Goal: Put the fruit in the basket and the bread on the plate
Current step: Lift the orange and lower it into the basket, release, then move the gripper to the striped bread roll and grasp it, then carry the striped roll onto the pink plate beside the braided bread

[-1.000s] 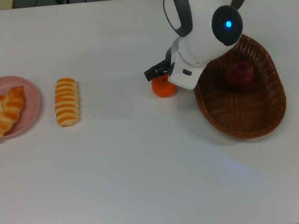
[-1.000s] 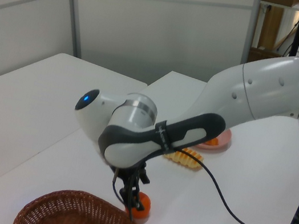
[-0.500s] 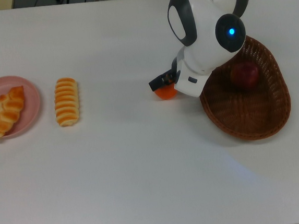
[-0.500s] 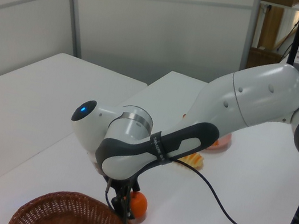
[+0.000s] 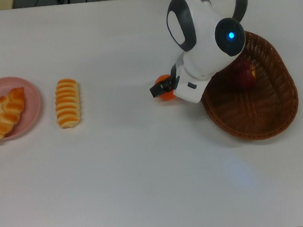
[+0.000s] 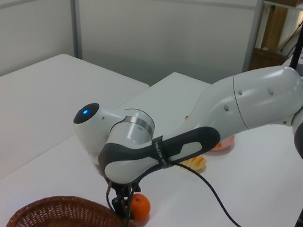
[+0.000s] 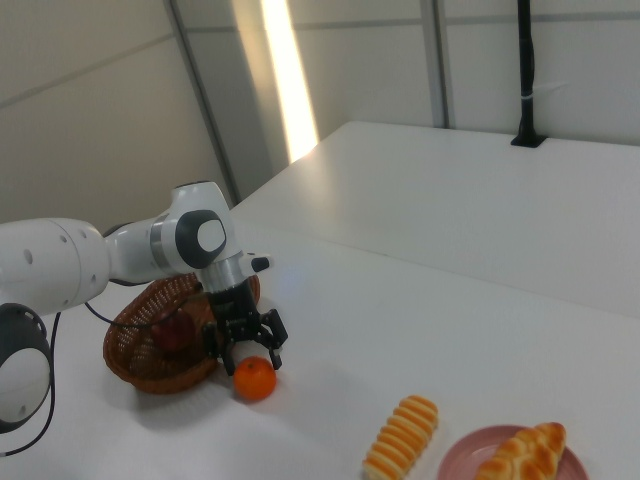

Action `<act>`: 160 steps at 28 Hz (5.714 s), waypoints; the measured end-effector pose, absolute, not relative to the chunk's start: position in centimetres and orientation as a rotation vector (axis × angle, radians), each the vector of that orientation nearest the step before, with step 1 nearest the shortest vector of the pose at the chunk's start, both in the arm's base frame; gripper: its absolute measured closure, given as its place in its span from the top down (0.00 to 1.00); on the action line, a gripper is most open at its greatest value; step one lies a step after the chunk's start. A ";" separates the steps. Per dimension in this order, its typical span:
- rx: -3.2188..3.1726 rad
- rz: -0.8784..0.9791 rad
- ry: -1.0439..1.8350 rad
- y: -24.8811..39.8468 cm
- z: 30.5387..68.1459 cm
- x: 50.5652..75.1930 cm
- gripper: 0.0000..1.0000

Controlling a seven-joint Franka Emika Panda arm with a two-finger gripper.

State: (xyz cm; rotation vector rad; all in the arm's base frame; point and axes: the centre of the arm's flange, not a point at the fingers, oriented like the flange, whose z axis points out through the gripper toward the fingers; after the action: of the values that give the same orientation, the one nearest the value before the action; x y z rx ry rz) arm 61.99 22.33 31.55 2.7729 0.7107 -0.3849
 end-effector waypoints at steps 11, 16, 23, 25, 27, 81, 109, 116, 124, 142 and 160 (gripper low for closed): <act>2.774 -0.388 0.685 21.5 31.1 62.3 0.82; 2.776 -0.385 0.675 21.6 31.1 62.4 0.81; 2.788 -0.352 0.662 21.7 31.9 62.7 0.81; 2.800 -0.330 0.658 21.8 32.7 62.8 0.81; 2.821 -0.295 0.647 21.9 34.2 63.1 0.81; 2.912 0.051 0.500 27.3 43.4 62.0 1.00; 2.733 -0.407 0.202 -4.1 30.4 67.3 1.00; 2.727 -0.407 0.191 -5.0 29.9 67.4 0.85; 2.731 -0.390 0.173 -5.7 30.7 67.6 0.50; 2.878 -0.202 -0.070 -16.8 41.7 66.2 0.19; 2.833 -0.106 -0.172 -26.9 37.4 65.4 0.26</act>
State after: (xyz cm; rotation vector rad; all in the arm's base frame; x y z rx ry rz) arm 65.43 -26.95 37.43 2.8329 -0.1720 -0.1058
